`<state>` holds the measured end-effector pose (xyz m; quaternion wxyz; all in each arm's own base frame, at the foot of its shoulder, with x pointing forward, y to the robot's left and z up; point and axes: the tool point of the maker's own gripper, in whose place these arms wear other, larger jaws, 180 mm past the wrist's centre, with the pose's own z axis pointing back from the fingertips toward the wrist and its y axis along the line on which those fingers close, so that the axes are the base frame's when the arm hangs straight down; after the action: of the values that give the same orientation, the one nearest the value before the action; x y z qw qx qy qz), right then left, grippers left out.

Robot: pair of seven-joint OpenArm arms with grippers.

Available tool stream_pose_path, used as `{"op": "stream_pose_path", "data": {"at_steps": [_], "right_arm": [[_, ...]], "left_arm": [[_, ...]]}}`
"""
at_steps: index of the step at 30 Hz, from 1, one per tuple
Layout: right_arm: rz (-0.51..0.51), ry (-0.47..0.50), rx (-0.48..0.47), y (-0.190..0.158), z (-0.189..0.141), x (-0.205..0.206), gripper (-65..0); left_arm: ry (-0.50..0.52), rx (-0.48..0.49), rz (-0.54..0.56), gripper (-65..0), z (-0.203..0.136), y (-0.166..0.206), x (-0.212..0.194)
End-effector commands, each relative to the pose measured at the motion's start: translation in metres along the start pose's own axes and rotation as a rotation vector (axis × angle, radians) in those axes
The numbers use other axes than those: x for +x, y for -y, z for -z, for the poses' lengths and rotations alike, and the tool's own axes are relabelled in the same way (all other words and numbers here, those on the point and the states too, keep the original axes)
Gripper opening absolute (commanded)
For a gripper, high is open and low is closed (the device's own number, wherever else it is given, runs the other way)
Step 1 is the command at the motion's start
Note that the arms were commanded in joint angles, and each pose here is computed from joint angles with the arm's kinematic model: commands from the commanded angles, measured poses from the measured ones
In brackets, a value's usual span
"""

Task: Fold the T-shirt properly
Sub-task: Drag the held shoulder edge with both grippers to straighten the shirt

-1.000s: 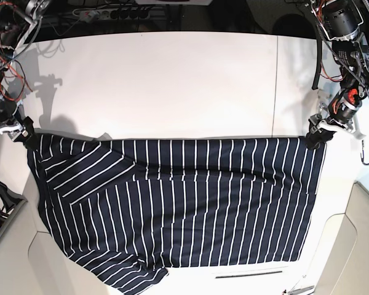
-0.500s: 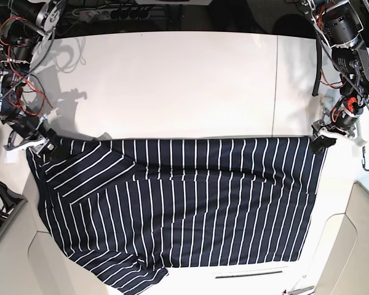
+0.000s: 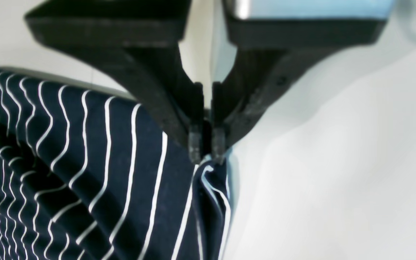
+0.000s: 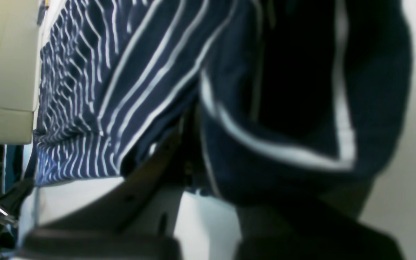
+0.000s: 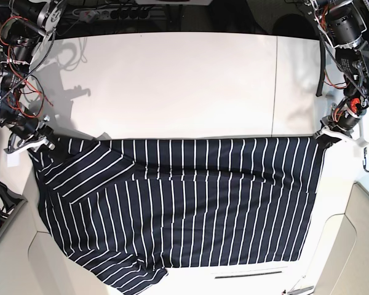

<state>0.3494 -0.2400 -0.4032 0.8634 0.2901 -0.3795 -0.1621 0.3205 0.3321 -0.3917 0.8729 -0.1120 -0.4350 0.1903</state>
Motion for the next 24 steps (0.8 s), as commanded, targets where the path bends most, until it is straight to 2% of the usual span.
{"op": "stream_pose_path", "data": {"at_steps": [1, 4, 7, 12, 19, 24], "right_arm": [[-0.033, 0.067, 0.012, -0.005, -0.009, 0.027, -65.0], [-0.058, 0.088, -0.005, -0.004, -0.022, 0.035, -65.0], [-0.087, 0.093, -0.02, -0.004, -0.032, 0.035, -65.0], [-0.109, 0.062, -0.048, 0.003, -0.047, 0.015, -65.0], [-0.139, 0.003, -0.088, 0.011, -0.075, -0.023, -65.0], [-0.162, -0.037, -0.1, 0.01, -0.095, -0.04, -65.0]], "left_arm": [[0.059, -0.005, 0.033, -65.0, -0.006, 0.0, 0.028], [0.049, -0.001, 0.057, -65.0, -0.01, -0.002, 0.034], [0.033, -0.042, 0.076, -65.0, -0.015, 0.005, 0.037], [0.016, -0.048, 0.113, -65.0, -0.025, 0.008, 0.034], [-0.009, -0.028, 0.25, -65.0, -0.064, 0.013, 0.015], [-0.006, 0.035, 0.291, -65.0, -0.095, -0.004, 0.01]]}}
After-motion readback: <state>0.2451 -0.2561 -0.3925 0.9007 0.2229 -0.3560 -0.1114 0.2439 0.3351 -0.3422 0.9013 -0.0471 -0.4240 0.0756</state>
